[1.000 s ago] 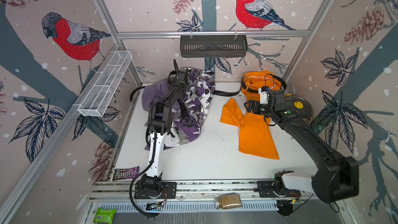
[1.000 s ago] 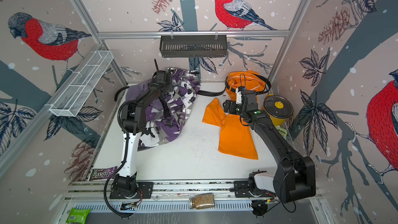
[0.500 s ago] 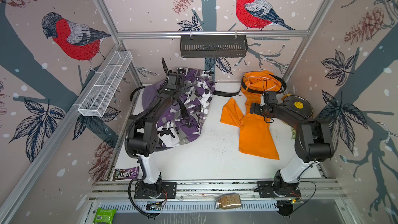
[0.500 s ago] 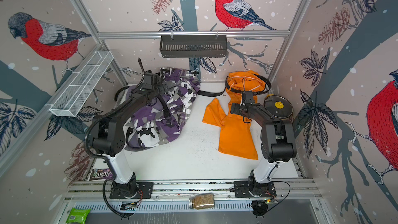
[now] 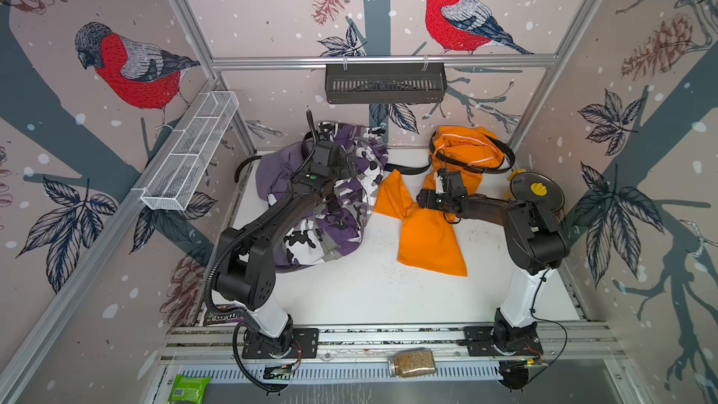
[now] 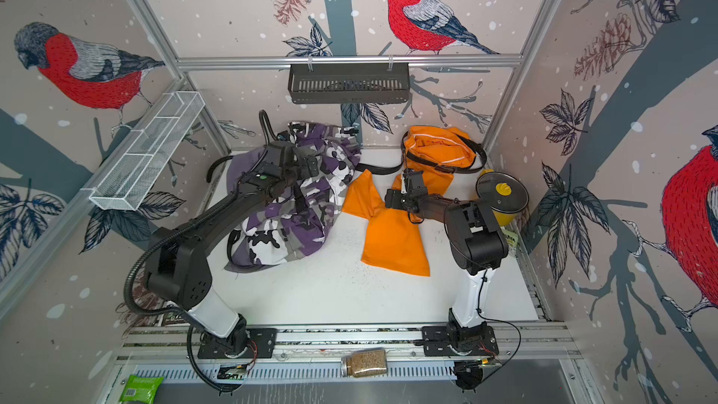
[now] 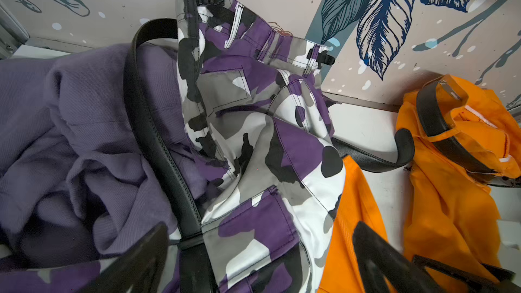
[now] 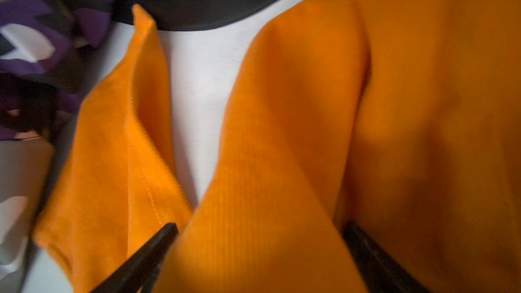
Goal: Remove the belt from the trousers
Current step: Place the trousers at the center of the board, then move the trousers to the center of the board.
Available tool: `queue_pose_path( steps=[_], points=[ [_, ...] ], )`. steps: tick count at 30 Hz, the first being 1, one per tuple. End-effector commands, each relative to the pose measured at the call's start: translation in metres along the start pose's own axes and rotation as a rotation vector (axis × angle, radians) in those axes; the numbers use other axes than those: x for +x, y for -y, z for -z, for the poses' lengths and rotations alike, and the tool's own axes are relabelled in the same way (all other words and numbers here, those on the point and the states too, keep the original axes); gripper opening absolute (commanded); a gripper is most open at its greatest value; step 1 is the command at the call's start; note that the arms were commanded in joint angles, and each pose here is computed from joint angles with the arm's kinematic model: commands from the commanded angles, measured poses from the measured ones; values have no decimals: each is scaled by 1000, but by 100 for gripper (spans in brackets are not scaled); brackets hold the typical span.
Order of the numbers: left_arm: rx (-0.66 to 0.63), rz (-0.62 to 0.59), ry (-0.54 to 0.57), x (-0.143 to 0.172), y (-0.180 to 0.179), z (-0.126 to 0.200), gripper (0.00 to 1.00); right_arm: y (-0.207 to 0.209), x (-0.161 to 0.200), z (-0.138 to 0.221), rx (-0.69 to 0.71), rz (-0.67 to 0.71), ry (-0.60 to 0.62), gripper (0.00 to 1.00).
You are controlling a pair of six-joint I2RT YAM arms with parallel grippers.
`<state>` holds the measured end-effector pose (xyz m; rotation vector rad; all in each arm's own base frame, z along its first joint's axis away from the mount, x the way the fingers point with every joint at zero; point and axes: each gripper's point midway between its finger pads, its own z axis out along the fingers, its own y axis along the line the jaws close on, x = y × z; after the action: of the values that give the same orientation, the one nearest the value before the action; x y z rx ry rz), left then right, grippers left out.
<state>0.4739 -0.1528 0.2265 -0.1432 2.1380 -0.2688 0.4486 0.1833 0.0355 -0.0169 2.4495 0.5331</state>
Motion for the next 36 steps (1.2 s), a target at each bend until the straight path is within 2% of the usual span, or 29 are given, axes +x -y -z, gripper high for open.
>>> queue_pose_path(
  steps=[1, 5, 7, 11, 16, 21, 24, 28, 32, 36],
  points=[
    [27, -14, 37, -8, 6, 9, 100, -48, 55, -6, -172, -113, -222, 91],
    [47, -12, 41, -3, 7, 16, 100, -97, 51, -5, -258, -37, -236, 91],
    [50, -13, 38, -1, 6, 18, 100, -104, 43, 6, -258, 2, -226, 91],
    [79, -16, 47, 0, 10, 32, 100, -89, 25, 44, -188, 88, -194, 93],
    [224, -73, 36, 15, 44, 44, 100, -46, -12, 96, -67, 157, -108, 96],
    [413, -237, -77, 67, 123, 33, 100, 21, -72, 116, 85, 155, 29, 98],
    [490, -311, -166, 109, 166, 16, 100, 57, -105, 107, 146, 142, 71, 98],
    [506, -404, -293, 163, 203, -18, 99, 93, -133, 89, 220, 147, 79, 98],
    [482, -417, -416, 209, 205, -45, 84, 115, -155, 83, 244, 138, 115, 99],
    [372, -434, -524, 247, 172, -57, 60, 128, -174, 76, 226, 145, 151, 99]
  ],
)
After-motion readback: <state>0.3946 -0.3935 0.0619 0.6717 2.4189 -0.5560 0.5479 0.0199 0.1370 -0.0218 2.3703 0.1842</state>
